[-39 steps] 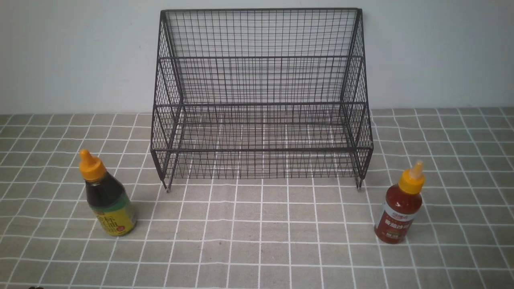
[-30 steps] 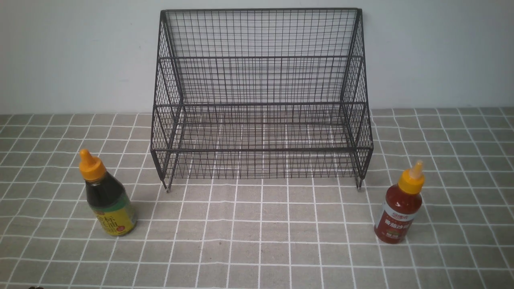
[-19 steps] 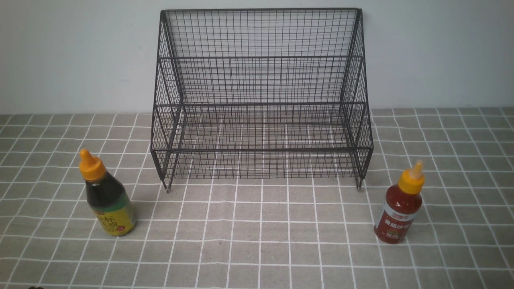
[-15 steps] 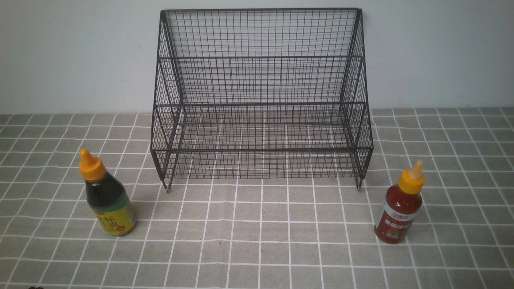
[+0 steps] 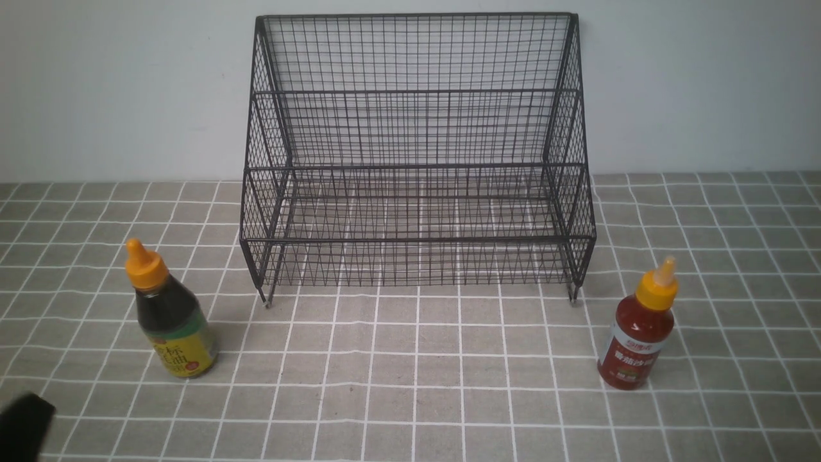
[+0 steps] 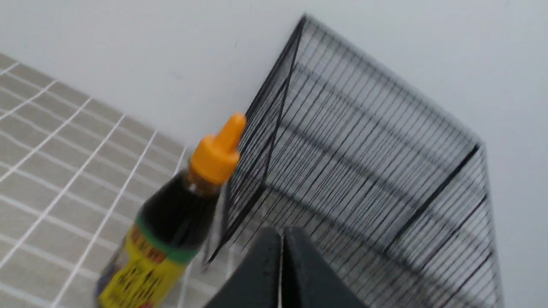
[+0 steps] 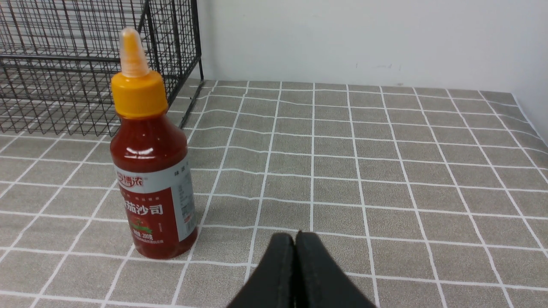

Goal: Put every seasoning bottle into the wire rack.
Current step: Use the left arm to grab the condiment bottle closest to it

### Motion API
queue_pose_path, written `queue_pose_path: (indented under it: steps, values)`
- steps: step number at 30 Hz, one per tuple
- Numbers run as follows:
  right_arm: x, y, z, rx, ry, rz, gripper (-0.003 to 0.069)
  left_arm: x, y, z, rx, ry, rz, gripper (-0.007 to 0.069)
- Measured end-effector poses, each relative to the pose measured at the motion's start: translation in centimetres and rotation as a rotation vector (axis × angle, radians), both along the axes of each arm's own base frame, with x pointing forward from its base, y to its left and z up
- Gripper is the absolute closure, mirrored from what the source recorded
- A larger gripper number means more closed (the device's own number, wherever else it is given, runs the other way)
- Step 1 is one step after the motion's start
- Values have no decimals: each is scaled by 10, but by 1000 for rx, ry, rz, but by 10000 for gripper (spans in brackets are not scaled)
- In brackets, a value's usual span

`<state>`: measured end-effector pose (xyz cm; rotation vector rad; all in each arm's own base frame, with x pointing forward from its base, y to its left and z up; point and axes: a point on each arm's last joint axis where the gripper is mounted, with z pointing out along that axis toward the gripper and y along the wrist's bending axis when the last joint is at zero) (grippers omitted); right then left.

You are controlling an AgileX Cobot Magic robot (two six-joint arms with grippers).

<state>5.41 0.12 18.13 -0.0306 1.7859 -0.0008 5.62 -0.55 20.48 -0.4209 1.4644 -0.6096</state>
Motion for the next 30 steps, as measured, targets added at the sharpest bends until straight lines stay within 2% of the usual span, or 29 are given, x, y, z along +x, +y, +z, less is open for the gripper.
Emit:
queue_pose_path:
  steps: [3,7,9,12,13,16,17,18,19,20,23,27,30]
  values:
    - [0,0,0,1,0,0,672,-2,10,15,-135,-144,88,632]
    - [0,0,0,1,0,0,672,-6,7,35,-99,-161,52,632]
    - [0,0,0,0,-5,0,672,-9,2,58,-31,-149,6,632]
    - [2,1,5,58,-81,-1,672,3,-18,101,125,94,-189,632]
    - [2,1,6,75,-97,-2,672,6,-20,104,136,132,-214,632]
    - [2,1,18,262,-221,-19,672,29,-35,119,232,453,-395,632]
    - [2,-1,23,392,-274,-34,672,46,-39,123,296,628,-469,632]
    - [2,-1,25,451,-292,-40,672,52,-40,121,339,732,-513,632]
    - [2,-1,26,474,-300,-43,672,54,-39,121,356,754,-516,632]
    - [2,-2,27,545,-318,-51,672,68,-39,121,413,877,-551,632]
    - [2,-4,29,639,-345,-66,672,99,-33,125,524,1005,-531,632]
    - [2,-5,30,690,-354,-72,672,119,-27,149,586,969,-434,632]
    - [2,-4,30,825,-325,-74,672,132,-19,175,576,951,-318,631]
